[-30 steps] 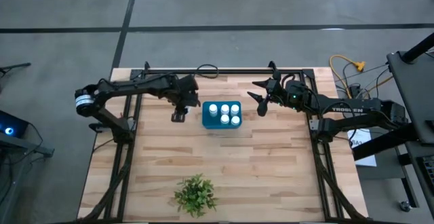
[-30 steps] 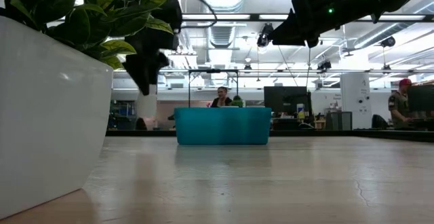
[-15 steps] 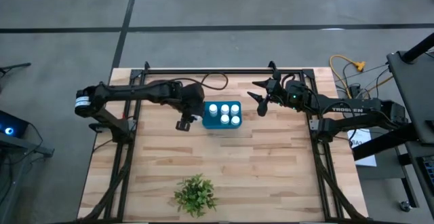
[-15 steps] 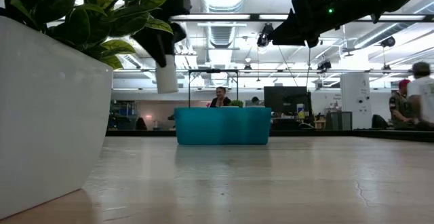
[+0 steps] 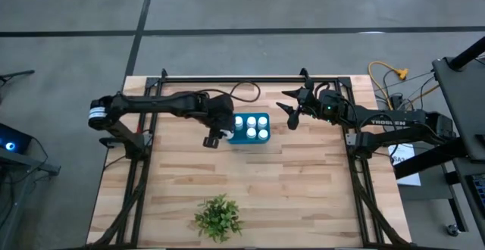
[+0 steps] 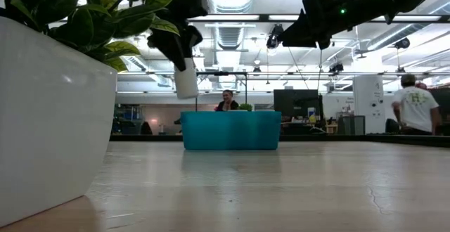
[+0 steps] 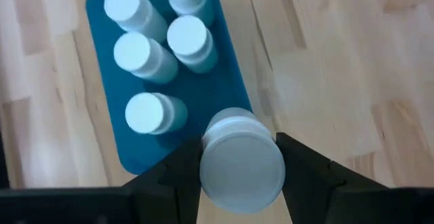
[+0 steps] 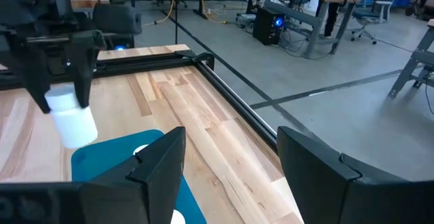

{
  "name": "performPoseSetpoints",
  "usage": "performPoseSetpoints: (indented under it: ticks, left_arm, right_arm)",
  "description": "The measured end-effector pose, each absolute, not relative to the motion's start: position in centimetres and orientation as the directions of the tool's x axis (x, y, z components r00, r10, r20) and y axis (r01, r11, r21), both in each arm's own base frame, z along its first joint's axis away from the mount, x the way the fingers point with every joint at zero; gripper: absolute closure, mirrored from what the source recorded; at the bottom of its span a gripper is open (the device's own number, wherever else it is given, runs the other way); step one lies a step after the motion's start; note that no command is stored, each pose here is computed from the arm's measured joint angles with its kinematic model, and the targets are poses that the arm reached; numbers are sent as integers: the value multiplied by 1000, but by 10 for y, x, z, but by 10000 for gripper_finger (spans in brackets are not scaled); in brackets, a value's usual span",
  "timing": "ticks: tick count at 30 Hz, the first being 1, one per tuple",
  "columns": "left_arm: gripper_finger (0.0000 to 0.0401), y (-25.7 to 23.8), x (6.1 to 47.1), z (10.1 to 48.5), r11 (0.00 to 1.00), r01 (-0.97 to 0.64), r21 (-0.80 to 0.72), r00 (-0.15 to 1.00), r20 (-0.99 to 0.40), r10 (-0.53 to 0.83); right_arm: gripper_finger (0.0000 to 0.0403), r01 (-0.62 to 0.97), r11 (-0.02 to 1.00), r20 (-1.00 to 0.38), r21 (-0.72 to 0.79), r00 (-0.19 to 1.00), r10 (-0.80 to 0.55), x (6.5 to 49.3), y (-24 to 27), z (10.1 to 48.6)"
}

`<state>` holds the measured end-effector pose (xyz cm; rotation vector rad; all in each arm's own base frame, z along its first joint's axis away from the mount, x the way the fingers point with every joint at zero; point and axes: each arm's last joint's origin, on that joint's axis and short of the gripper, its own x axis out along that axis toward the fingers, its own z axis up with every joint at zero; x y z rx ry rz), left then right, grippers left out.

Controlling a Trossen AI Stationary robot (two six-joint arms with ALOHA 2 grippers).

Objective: Pick and place pill bottles into a basket
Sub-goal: Put the white medicine bottle into the blue bin

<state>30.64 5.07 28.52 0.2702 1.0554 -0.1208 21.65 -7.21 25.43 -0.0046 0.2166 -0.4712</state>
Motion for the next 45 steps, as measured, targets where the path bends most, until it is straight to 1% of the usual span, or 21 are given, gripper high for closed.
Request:
performPoseSetpoints:
  ticks: [6, 12, 16, 18, 20, 23, 26, 30, 34, 37, 39, 42, 45]
  left_arm:
    - [258, 54, 322, 281, 959, 232, 162, 486, -873, 30]
    - [258, 55, 330, 276, 954, 249, 165, 469, -883, 30]
    - [258, 55, 331, 275, 954, 249, 166, 466, -884, 32]
    - [258, 56, 332, 276, 954, 248, 168, 470, -882, 33]
    - [258, 56, 332, 275, 954, 248, 168, 469, -882, 33]
    - [258, 56, 332, 275, 954, 248, 169, 470, -882, 34]
    - [258, 58, 331, 275, 956, 241, 170, 471, -881, 37]
    - [258, 62, 333, 273, 958, 230, 168, 467, -883, 43]
    - [258, 63, 334, 274, 958, 225, 176, 483, -875, 48]
    - [258, 63, 334, 274, 958, 226, 176, 483, -874, 47]
    - [258, 63, 334, 274, 958, 225, 176, 484, -874, 47]
    - [258, 64, 335, 272, 959, 226, 173, 477, -877, 46]
    - [258, 64, 335, 270, 959, 226, 171, 473, -880, 45]
  right_arm:
    - [179, 449, 892, -208, -55, 868, -450, 217, -72, 254]
    - [179, 445, 893, -210, -71, 868, -449, 216, -72, 254]
    - [179, 397, 913, -207, -96, 889, -408, 216, -71, 251]
    - [179, 372, 923, -161, -99, 909, -383, 215, -69, 249]
    - [179, 334, 938, -73, -91, 937, -341, 211, -67, 246]
    - [179, 235, 969, 77, -73, 970, -229, 203, -65, 244]
    - [179, 135, 989, 184, -53, 975, -123, 194, -63, 242]
    - [179, 53, 998, 245, -44, 969, -41, 185, -61, 234]
    - [179, 61, 997, 318, -56, 947, -40, 171, -58, 225]
    - [179, 61, 997, 368, -38, 929, -42, 159, -59, 220]
    - [179, 30, 999, 402, -42, 916, -10, 152, -60, 222]
    - [179, -35, 999, 411, -41, 910, 49, 145, -61, 223]
    - [179, -54, 998, 412, -41, 909, 66, 141, -63, 224]
